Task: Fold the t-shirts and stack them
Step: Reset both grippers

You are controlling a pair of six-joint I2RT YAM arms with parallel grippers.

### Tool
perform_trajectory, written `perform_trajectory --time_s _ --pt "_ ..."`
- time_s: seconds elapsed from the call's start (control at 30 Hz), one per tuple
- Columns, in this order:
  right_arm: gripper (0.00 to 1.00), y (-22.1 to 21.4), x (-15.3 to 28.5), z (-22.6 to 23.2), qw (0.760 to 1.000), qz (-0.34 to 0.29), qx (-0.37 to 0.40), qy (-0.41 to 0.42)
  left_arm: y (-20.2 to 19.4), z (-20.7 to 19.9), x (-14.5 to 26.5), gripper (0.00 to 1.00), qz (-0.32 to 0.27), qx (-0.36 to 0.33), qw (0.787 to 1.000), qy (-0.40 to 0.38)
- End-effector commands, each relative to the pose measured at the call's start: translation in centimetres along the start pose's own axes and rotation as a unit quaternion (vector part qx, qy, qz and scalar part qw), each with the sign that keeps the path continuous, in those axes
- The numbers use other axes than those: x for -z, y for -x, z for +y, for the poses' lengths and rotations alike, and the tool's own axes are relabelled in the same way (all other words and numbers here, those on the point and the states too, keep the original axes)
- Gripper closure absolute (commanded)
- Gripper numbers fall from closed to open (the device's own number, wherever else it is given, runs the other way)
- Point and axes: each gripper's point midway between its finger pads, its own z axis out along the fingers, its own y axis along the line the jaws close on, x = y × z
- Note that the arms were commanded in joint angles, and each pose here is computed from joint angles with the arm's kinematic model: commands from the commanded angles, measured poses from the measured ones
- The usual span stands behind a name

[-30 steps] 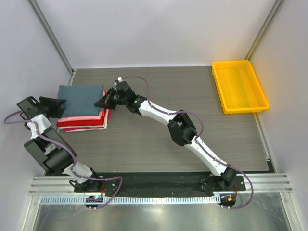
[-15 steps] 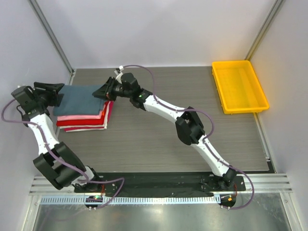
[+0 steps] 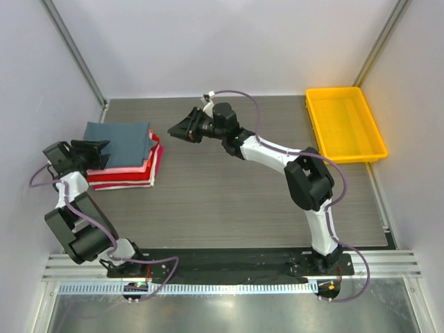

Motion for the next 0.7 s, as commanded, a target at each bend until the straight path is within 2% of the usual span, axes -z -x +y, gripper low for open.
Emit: perform_trajectory --time_s 0.0,0.2,0.3,0.33,0.4,0.47,0.53,0.57,0.6,0.67 --pt "0.71 0.6 1.9 4.2 0.998 -0.015 0.045 0.051 0.4 -2.7 0.5 0.44 -0.014 -0.032 0.998 -0.049" --pt "0.71 1.0 3.1 3.4 0.997 -0.008 0.062 0.043 0.3 -8.4 4.0 0.42 -0.022 -0.081 0.991 -0.100" --pt "0.69 1.8 5.2 2.6 0.996 -0.019 0.084 0.016 -1.7 -10.8 5.2 0.40 -0.005 -0.119 0.986 -0.115" --pt "0.68 2.3 6.6 3.2 0.993 -0.030 0.111 0.009 -3.7 -11.3 5.1 0.39 0.014 -0.145 0.982 -0.116" --pt "0.67 2.9 8.6 0.9 0.991 -0.044 0.125 -0.027 -5.8 -12.1 5.7 0.35 0.020 -0.174 0.977 -0.123" --pt "0.64 4.2 11.7 1.4 0.981 -0.073 0.170 -0.056 -9.3 -13.0 6.4 0.32 0.042 -0.213 0.966 -0.142" --pt "0.58 4.3 14.5 -1.5 0.965 -0.095 0.209 -0.127 -12.0 -13.1 6.6 0.26 0.052 -0.251 0.955 -0.148" --pt "0.55 4.5 16.8 0.5 0.956 -0.120 0.235 -0.129 -12.8 -13.2 6.9 0.21 0.052 -0.265 0.951 -0.153" --pt "0.47 3.8 18.4 -1.6 0.948 -0.127 0.238 -0.167 -13.6 -13.0 7.3 0.14 0.048 -0.276 0.948 -0.152" --pt "0.38 3.5 23.1 -2.8 0.921 -0.174 0.271 -0.220 -16.9 -12.8 7.7 0.08 0.072 -0.311 0.933 -0.163"
